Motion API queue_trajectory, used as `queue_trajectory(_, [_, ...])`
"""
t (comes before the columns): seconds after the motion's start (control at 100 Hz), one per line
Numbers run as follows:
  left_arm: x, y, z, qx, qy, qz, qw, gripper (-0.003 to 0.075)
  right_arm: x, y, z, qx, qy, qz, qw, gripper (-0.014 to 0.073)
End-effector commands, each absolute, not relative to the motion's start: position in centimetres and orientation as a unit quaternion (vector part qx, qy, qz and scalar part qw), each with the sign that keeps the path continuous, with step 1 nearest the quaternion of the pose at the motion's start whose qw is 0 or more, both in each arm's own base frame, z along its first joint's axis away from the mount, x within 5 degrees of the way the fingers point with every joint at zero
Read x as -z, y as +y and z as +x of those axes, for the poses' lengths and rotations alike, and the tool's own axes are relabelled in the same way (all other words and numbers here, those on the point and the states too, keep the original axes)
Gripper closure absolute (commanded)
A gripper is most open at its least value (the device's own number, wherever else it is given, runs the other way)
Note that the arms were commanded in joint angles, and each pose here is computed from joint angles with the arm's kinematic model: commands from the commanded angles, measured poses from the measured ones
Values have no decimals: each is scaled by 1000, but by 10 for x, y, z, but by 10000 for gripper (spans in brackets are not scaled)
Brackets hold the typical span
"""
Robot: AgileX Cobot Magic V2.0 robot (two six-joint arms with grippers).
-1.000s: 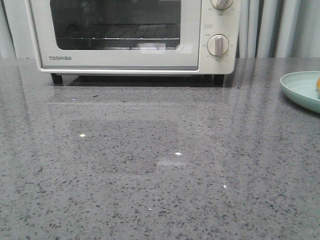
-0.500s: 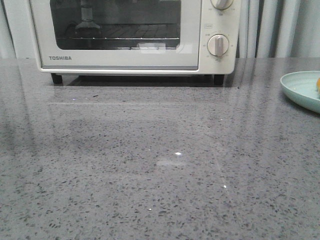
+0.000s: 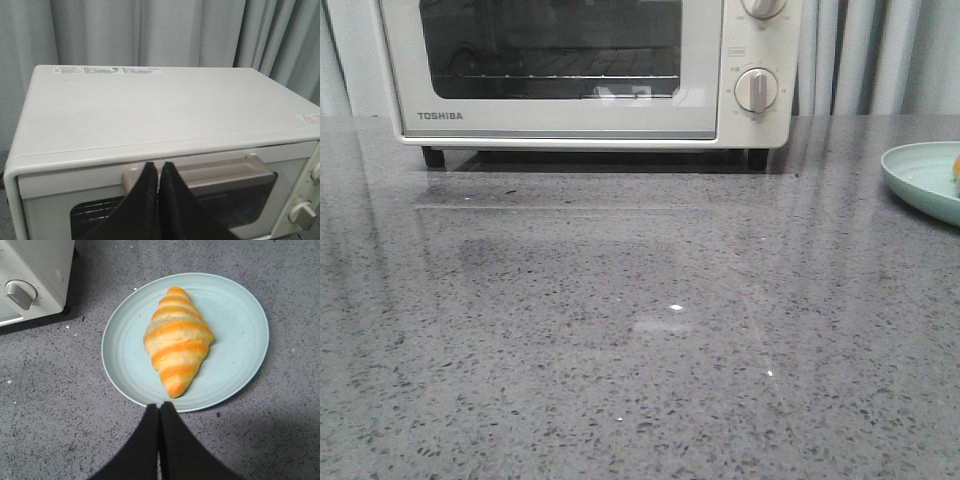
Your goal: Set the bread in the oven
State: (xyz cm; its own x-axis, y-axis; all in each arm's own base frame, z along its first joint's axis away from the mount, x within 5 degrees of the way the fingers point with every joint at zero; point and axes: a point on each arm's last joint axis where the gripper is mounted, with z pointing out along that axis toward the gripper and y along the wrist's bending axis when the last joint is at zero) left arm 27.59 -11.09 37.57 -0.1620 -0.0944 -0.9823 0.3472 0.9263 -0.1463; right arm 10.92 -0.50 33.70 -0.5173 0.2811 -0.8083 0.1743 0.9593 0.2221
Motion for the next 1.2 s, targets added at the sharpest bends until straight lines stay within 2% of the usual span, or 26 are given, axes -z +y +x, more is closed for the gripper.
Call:
queue_trajectory(0.0, [-401,-113,281,181,691,74,695,741,-352,-6,112,-58,848,128,510,662])
queue_trajectory(0.25, [-390,-136,300,194,681,83,701,741,-352,-6,112,-58,848,128,510,662])
queue_trajectory(0.4, [-377,-147,307,197,691,92,690,741,-352,-6,112,-58,849,128,510,662])
queue_trajectory(1.19, [-356,-153,321,189,708,93,674,741,-351,-6,112,-58,851,129,505,662])
